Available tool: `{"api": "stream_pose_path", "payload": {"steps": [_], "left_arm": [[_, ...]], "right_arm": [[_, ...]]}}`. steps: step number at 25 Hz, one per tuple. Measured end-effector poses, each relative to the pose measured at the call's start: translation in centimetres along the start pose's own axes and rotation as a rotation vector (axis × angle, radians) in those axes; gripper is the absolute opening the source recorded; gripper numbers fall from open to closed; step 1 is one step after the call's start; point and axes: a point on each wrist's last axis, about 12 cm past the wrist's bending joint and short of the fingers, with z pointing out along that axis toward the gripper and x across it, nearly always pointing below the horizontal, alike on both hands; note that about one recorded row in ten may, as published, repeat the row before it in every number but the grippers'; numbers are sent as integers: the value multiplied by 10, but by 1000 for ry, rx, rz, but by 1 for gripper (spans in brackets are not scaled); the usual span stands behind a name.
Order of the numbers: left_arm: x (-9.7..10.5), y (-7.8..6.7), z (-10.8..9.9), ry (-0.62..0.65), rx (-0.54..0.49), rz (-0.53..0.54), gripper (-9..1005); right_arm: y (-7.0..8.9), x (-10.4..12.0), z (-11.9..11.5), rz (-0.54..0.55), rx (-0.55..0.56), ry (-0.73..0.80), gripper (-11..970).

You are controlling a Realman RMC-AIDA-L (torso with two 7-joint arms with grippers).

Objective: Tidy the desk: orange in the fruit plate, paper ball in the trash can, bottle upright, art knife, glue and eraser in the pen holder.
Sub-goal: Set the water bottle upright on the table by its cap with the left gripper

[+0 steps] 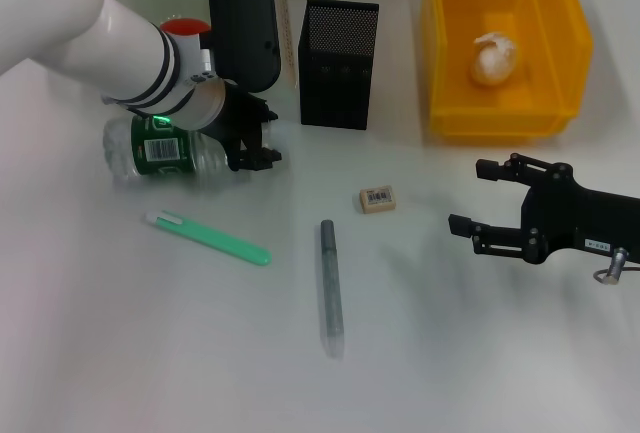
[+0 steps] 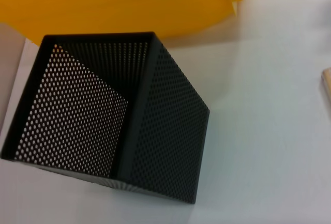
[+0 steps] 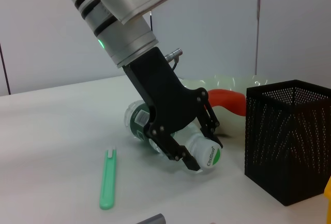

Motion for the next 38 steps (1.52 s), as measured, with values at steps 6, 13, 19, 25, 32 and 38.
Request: {"api": "stream_pose_path", "payload": {"steps": [6,13,19,25,32,38], "left_arm": [[-3,1,-3,-15,-5,-19,452],[-6,-1,-17,-74,12,-93,453],[7,6,-47,-234,32,-268,453],[24,10,-61,-332,43,-376,453],[43,6,-72,-432,49,-449,453],[56,-1,-79,-506,41,-486,453]], "right_arm": [[0,0,0,-1,0,0,824],[1,-1,0,-1,-12,-8,824],[3,-4,2,-7,-33,-17,823],[3,-5,3,-10,-43,-22,823],[3,-6,4,-12,-50,-24,823],[4,-9,5,-18,-68,-37,823]]}}
